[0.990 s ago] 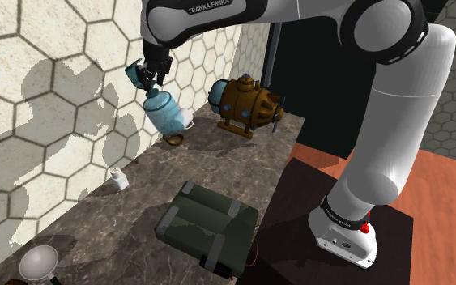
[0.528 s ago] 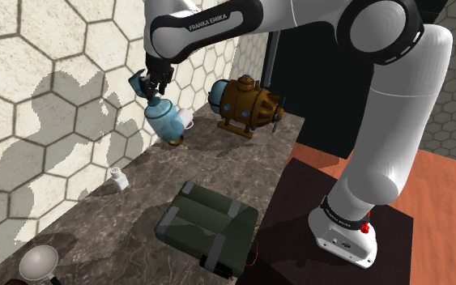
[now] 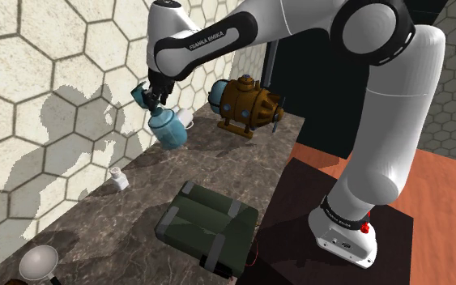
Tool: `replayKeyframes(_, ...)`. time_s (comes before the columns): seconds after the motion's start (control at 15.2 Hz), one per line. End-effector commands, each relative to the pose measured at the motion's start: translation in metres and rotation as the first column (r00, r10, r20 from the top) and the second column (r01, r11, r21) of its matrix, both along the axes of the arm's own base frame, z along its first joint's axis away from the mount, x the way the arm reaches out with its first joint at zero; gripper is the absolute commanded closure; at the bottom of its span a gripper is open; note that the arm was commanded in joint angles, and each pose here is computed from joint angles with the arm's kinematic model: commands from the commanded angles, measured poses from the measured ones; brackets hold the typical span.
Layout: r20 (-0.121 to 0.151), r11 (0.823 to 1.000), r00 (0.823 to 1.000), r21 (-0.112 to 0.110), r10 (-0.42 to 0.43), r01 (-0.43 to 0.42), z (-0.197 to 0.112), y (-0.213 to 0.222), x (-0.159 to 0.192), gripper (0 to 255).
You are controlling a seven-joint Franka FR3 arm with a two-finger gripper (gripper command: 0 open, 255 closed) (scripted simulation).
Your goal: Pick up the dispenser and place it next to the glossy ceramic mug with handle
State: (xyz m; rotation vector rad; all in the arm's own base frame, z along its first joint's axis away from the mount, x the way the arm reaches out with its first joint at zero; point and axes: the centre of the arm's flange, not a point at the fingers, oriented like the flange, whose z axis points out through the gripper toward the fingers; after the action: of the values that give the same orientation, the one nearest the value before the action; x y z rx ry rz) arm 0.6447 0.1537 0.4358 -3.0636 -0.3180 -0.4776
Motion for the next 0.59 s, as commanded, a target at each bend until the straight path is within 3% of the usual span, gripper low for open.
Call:
replayKeyframes(0.0, 0.002, 1.000, 1.000, 0.000, 0.000, 0.000, -0.010, 0.000, -0.001, 255)
replayKeyframes(0.53, 0.002, 1.000, 1.000, 0.000, 0.000, 0.000, -0.034, 0.000, -0.001, 255)
